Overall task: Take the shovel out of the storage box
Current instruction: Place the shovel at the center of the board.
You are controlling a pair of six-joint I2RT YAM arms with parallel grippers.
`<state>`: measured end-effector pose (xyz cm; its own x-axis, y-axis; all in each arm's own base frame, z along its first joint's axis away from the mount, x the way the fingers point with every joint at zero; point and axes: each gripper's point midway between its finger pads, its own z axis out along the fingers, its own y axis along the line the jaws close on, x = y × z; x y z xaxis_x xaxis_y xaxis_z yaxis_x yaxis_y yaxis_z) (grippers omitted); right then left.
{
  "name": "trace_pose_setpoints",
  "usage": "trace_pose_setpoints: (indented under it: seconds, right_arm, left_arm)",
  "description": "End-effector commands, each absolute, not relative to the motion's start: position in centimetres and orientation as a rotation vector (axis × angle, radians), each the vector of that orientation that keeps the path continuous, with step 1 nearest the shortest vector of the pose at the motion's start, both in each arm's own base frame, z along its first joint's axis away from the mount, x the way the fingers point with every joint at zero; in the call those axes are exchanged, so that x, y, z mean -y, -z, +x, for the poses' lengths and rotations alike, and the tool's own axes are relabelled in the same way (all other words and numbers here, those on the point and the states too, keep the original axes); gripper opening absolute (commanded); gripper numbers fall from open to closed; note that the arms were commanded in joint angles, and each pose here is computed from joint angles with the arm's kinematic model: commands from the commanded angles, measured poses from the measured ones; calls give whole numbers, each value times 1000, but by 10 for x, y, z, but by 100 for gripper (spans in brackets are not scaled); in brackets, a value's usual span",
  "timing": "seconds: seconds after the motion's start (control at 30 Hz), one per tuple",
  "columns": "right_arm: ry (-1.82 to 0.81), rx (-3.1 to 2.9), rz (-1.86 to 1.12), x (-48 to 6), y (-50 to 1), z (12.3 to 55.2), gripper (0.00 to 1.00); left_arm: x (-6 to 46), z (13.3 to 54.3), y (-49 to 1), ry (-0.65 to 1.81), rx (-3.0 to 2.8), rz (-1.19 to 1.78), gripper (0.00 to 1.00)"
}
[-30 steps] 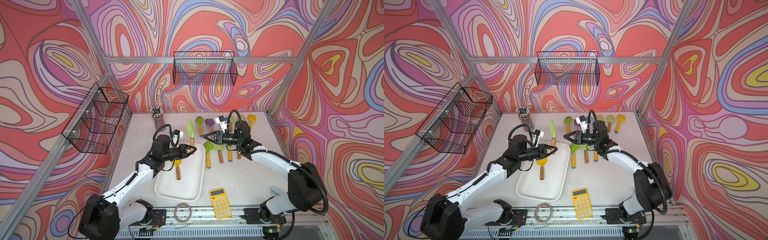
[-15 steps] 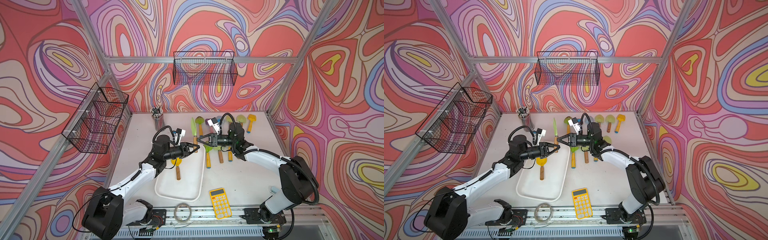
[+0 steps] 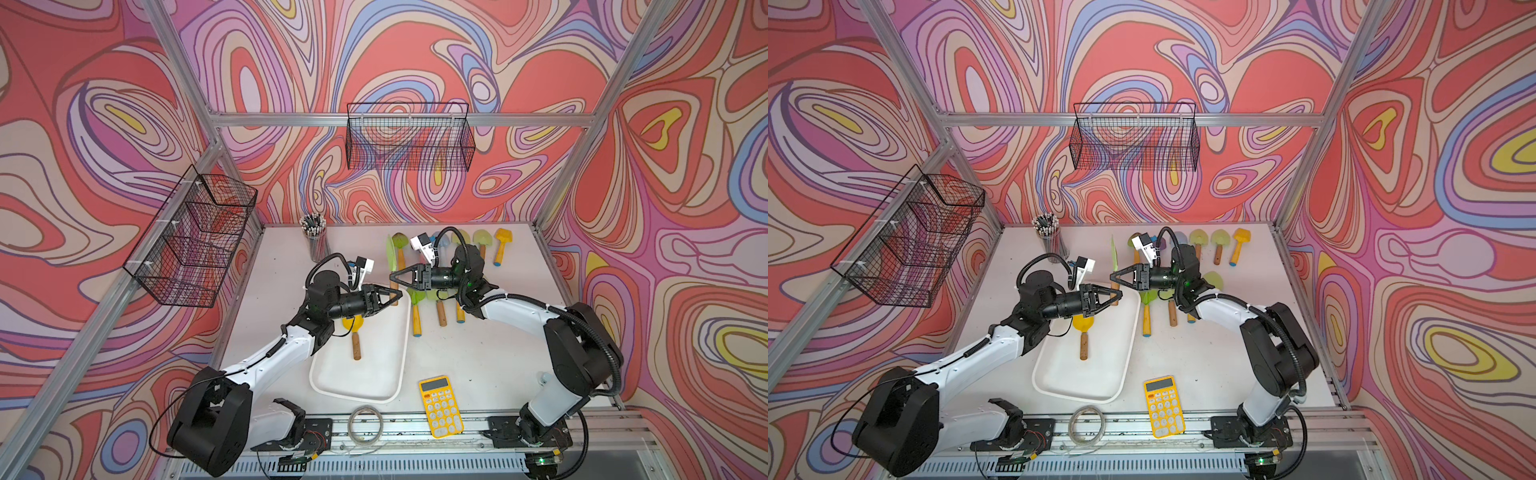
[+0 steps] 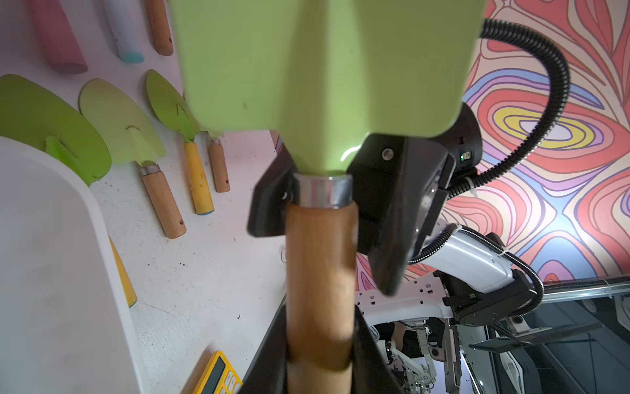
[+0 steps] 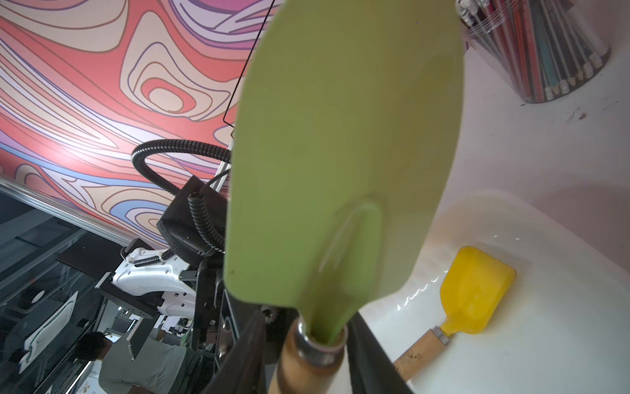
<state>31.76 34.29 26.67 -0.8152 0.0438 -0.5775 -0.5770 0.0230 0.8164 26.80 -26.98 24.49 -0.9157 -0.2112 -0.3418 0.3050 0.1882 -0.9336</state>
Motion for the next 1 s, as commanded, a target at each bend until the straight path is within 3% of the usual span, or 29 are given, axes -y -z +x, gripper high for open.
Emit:
trace_pose_setpoints:
  seconds: [0.0,0.1,0.53,0.67,0.73,0.87,0.97]
  right_arm:
    - [-1903,-1767,-587,-345,-287,313,39]
    - [-1906,-1753,-595,-345,-289,312,31]
    - [-1900,-1758,-569,-337,-287,318,30]
    - [-1911,-1750,-552,-335,-288,320,22]
    - [-1909,-1748,-544,-334,-289,321,17]
    - [-1902,-1762,-535,-334,-287,323,13]
    - [-1892,-1778,-529,-334,-284,324,12]
  left_arm:
    - [273,262,-259,1806,-2013,164,0]
    - [272,261,-257,1799,-2017,165,0]
    - [269,255,-253,1789,-2035,170,0]
    - [269,254,-250,1779,-2046,170,0]
    - [268,254,-247,1766,-2061,163,9]
    - [265,255,-239,1709,-2101,160,46]
    - [263,257,-233,1648,-2145,156,83]
